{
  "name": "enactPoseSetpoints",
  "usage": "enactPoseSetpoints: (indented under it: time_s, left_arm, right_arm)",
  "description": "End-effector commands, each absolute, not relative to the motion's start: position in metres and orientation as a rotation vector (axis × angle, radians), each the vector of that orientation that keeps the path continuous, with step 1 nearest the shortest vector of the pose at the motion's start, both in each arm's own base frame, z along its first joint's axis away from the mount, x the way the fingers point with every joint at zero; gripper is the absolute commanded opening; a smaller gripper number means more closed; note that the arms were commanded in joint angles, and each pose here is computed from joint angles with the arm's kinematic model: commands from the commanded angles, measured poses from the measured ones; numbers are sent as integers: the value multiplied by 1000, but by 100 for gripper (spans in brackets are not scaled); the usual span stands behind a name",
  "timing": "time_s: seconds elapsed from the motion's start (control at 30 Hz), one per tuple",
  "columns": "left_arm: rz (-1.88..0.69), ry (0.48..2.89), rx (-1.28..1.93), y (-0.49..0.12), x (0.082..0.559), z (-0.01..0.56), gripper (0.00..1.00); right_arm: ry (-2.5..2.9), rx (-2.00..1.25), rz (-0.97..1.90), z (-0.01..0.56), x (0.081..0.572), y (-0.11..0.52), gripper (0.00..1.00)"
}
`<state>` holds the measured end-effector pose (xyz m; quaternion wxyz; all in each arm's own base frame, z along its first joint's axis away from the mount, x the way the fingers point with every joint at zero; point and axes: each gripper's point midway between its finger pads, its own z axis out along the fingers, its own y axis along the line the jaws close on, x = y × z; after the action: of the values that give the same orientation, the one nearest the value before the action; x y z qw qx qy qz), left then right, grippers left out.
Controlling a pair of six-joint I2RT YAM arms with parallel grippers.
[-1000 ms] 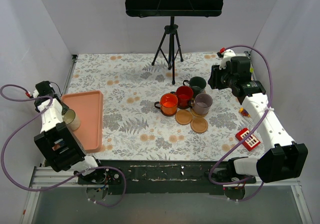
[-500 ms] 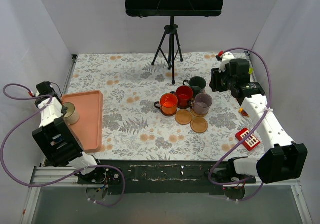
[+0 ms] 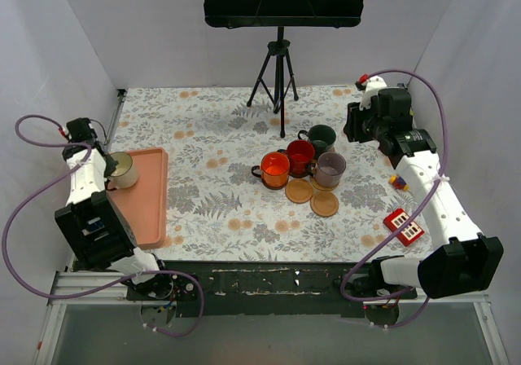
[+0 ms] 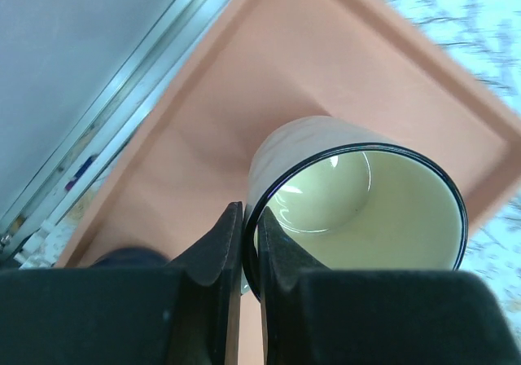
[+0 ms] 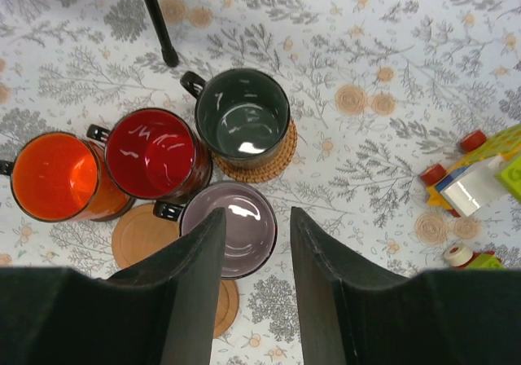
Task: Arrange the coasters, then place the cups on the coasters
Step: Pick up the cup from the tray, then place the cup on the coaster.
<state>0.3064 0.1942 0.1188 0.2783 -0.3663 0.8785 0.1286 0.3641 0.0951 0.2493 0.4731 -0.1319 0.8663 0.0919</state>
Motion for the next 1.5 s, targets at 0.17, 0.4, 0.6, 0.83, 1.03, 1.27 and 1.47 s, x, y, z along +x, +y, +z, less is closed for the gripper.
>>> enactPoseSetpoints:
  time_s: [0.17, 0.4, 0.6, 0.83, 1.03, 1.27, 1.47]
  left_arm:
    - [143, 2103, -730, 125, 376, 222, 0]
    - [-82, 2212, -451, 33, 363, 236, 0]
    - [-223, 2373, -98, -49, 314, 214, 0]
    - [-390, 2457, 169, -113, 265, 204, 0]
    - [-393, 2500, 265, -167, 243, 190, 0]
    - [-399, 2444, 290, -237, 256, 196, 0]
    - [-498, 2399, 331, -305, 267, 198, 0]
  right_arm:
    - [2028, -356, 304, 302, 377, 112, 45]
    - [2005, -390, 513, 320, 371, 146, 43]
    - [2041, -502, 550, 317, 356, 185, 42]
    - [2061, -718, 662, 304, 312, 255, 47]
    - [2076, -818, 786, 291, 267, 301, 49]
    - [2129, -852, 746, 276, 246, 307, 51]
    - [2196, -830, 571, 250, 247, 285, 51]
